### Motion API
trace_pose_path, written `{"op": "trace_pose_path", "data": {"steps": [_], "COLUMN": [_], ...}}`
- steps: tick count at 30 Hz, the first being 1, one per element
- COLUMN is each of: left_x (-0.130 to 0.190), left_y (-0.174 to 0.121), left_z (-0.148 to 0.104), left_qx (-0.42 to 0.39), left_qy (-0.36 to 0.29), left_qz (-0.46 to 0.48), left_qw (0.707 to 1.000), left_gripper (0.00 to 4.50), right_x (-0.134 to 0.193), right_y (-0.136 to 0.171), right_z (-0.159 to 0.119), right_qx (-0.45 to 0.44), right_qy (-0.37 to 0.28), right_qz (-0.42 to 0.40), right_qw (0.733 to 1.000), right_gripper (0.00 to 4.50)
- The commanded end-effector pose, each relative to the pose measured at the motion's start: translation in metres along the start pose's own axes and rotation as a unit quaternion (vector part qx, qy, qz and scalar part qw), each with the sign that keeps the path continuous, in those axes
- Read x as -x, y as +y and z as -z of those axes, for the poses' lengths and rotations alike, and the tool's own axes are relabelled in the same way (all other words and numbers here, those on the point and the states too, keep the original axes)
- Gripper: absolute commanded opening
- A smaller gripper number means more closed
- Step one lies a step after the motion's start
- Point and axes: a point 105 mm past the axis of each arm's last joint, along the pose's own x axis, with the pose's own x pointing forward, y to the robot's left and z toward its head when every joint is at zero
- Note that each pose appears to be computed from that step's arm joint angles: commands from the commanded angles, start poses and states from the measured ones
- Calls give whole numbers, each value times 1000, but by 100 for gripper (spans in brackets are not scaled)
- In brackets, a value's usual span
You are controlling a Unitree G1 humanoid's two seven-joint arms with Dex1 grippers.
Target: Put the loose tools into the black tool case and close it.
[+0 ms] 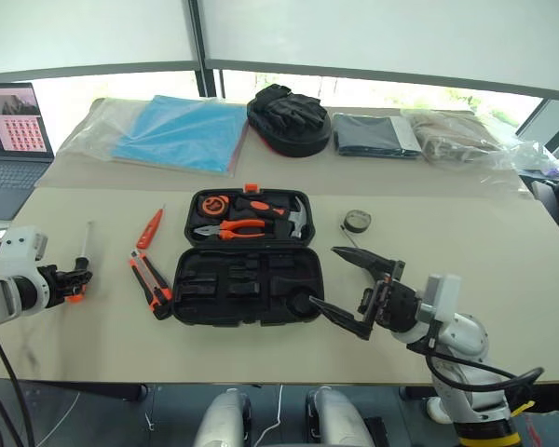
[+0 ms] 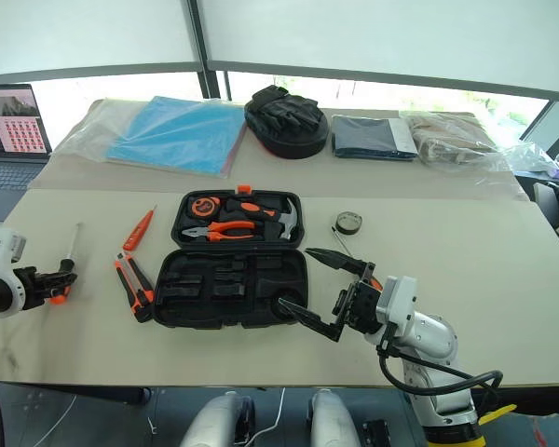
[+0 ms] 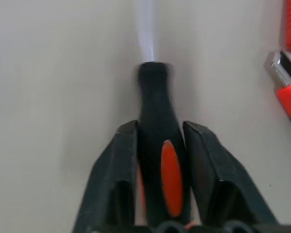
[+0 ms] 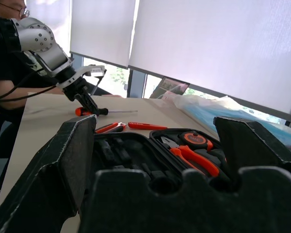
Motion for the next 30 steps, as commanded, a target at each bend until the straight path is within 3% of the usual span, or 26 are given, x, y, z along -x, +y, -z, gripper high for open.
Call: {"op": "trace_pose_path", "data": {"steps": [1,5,10,12,18,30], "left_x": [32,48,39,30,-1,-38], "left_y": [-20,-80,-148,-170,-211,-213], "left_z": [-76,-81,-49,-42,-34,-38], "left_qx": [-141,-334,-485,-504,-583,-638], "left_qy": [-206,-255,-184,-159,-110,-60], "left_qz": [62,217,376,411,417,342], "left_qw": [966,881,768,743,689,687], "left_gripper": [84,84,84,84,84,84], "right_x": [5,17,35,37,41,33], "right_y": [-6,-13,-19,-18,-17,-9], "right_z": [-9,-7,6,8,9,1], "right_qx": [28,27,19,13,10,3], "right_qy": [-5,20,96,114,138,128], "right_qz": [18,38,33,24,27,40], "right_qw": [999,999,995,993,990,991], "right_gripper": [450,450,450,450,450,450]}}
